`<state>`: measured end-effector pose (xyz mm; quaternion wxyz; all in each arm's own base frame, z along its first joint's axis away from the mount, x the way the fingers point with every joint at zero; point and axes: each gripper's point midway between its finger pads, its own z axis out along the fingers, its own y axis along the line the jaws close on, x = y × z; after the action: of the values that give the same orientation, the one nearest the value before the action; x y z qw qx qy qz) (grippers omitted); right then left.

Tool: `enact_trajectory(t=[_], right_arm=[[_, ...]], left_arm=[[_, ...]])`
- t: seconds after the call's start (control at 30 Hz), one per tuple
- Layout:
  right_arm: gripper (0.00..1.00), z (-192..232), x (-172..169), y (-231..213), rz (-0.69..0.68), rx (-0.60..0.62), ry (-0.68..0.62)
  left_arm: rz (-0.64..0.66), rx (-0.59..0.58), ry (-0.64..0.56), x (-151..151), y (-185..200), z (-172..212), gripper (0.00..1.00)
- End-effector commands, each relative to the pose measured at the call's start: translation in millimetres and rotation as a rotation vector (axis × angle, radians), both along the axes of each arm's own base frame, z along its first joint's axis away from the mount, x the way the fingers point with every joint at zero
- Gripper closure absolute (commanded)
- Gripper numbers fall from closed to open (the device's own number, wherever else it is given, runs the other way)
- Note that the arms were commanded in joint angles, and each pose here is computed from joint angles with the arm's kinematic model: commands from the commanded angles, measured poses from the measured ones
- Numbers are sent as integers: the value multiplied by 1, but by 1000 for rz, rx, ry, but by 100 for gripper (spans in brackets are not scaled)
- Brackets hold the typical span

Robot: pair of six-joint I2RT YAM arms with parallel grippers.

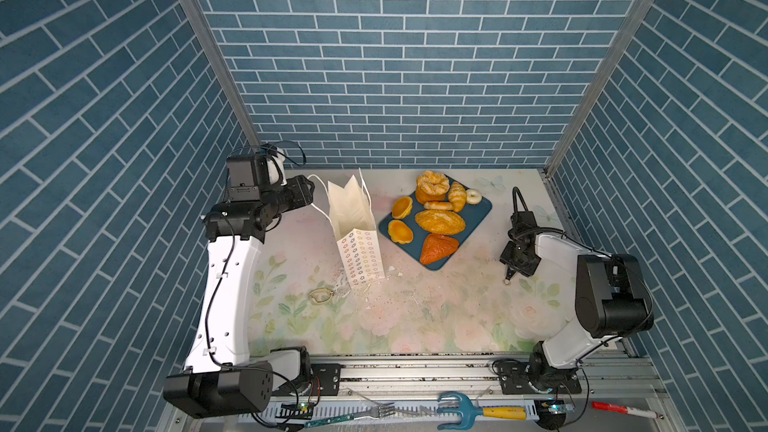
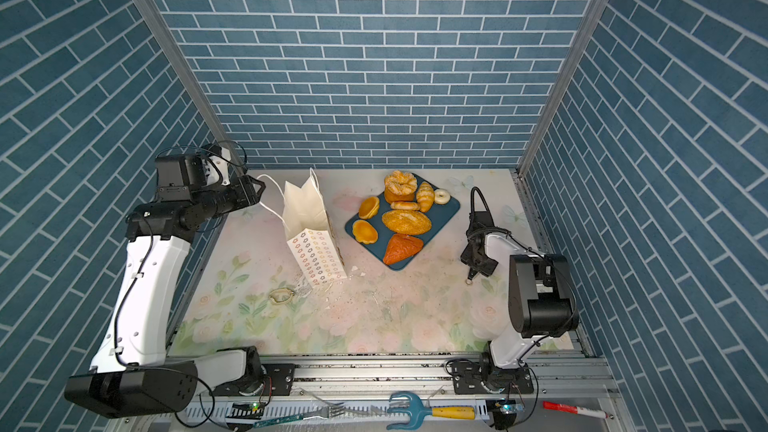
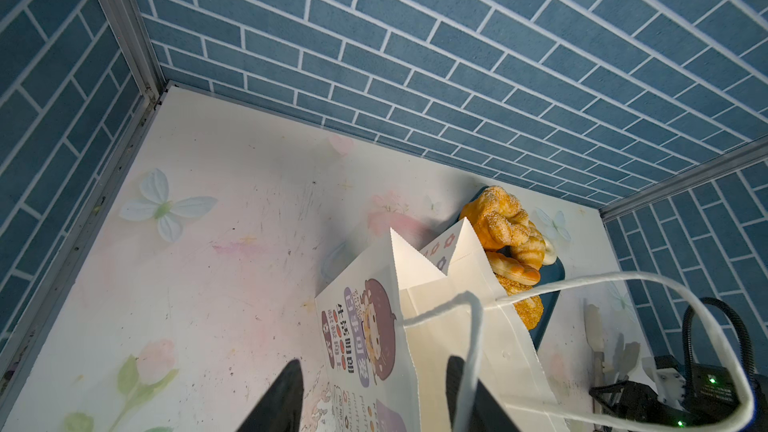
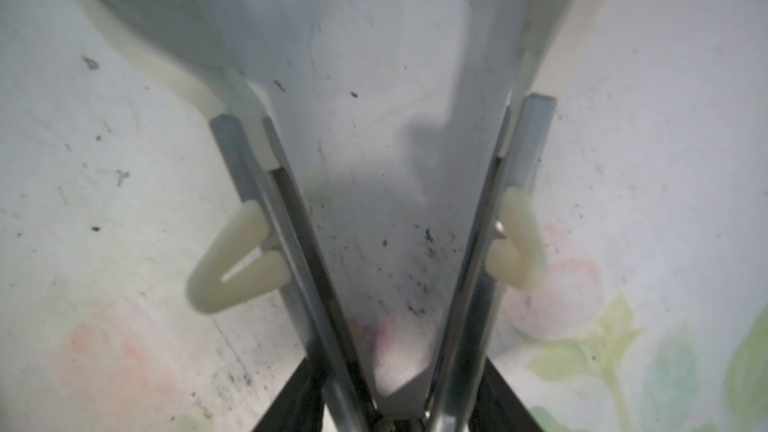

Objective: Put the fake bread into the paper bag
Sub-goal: 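Lift the metal tongs off the table with the right gripper, then move the tongs with the right gripper over the breads on the blue tray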

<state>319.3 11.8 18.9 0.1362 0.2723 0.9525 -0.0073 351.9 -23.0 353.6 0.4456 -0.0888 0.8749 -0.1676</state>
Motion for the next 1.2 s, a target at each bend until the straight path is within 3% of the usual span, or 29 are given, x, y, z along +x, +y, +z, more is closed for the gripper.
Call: enact_trajectory(t=[0.0, 0.27, 0.6, 1.0, 1.17], right_arm=[[51, 5, -12, -1, 48, -7, 28], [51, 66, -6, -5, 197, -80, -36], [50, 113, -14, -3, 337, -105, -54], [50, 171, -21, 2, 456, -117, -101], [51, 208, -33, 16, 516, -64, -147]], left_arm=[[0, 12, -26, -5, 1, 8, 43], [3, 3, -41, -3, 0, 11, 44], [1, -5, -60, -7, -1, 16, 44], [1, -16, -68, -12, -3, 20, 43], [13, -18, -46, -11, -1, 15, 41]])
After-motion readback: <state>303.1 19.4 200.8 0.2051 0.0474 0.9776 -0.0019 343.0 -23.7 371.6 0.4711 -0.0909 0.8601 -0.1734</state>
